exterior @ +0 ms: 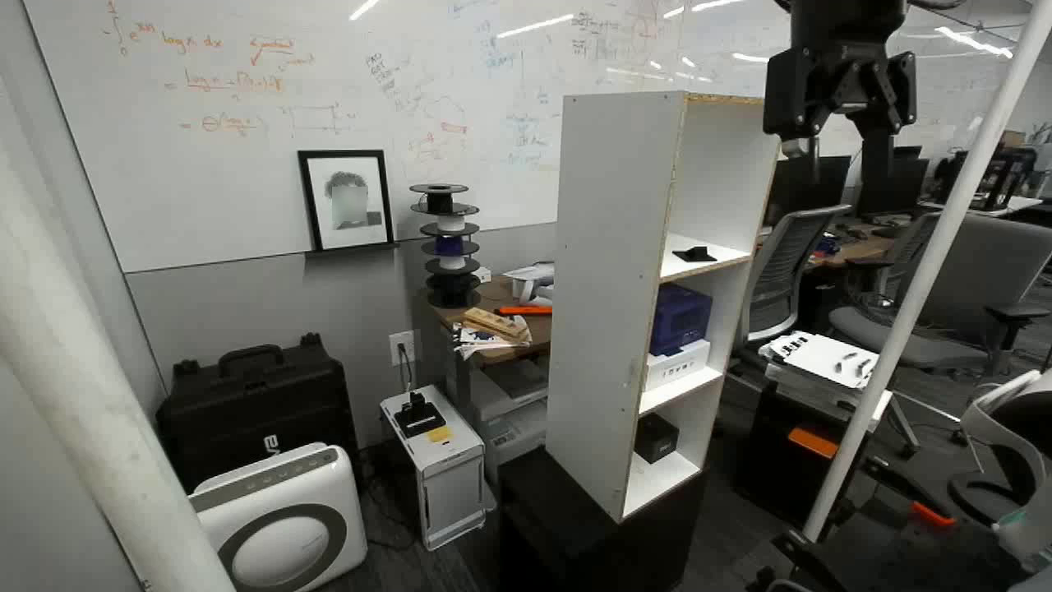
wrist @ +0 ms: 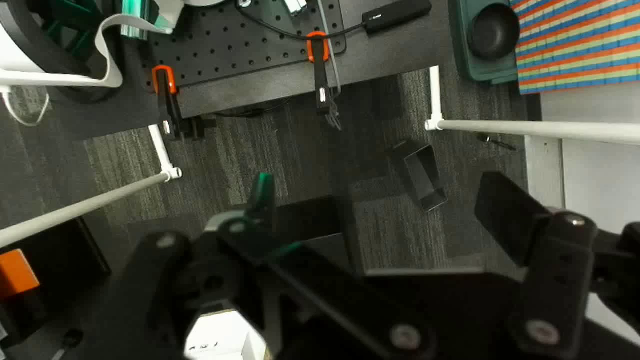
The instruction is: Move the black to the top of the shelf
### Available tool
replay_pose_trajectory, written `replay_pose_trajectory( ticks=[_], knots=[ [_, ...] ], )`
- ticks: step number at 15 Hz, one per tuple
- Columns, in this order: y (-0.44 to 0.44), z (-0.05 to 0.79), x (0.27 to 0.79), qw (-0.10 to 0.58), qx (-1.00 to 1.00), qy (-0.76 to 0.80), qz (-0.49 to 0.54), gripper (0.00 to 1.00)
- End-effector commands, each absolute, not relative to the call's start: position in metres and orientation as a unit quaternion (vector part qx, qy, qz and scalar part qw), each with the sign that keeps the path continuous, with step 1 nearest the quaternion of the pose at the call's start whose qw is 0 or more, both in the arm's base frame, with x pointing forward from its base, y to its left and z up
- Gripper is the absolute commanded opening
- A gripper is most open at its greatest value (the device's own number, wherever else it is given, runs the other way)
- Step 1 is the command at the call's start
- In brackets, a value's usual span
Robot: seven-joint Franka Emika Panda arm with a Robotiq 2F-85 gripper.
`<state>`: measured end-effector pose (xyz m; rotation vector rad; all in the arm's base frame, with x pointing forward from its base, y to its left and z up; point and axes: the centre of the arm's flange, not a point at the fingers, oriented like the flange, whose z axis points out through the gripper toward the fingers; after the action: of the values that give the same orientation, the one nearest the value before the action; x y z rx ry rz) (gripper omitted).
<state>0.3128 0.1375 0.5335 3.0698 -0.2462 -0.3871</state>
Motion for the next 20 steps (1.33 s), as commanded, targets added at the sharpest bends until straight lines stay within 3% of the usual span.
replay_pose_trajectory(
  ticks=[1, 7, 20],
  knots=[
    [0.138, 0.535, 0.313, 0.018, 0.989, -0.079, -0.123, 1.00],
    [0.138, 0.539, 0.313, 0.017, 0.990, -0.079, -0.117, 1.00],
    [-0.040, 0.423, 0.398, -0.050, 0.929, -0.343, 0.131, 1.00]
  ],
)
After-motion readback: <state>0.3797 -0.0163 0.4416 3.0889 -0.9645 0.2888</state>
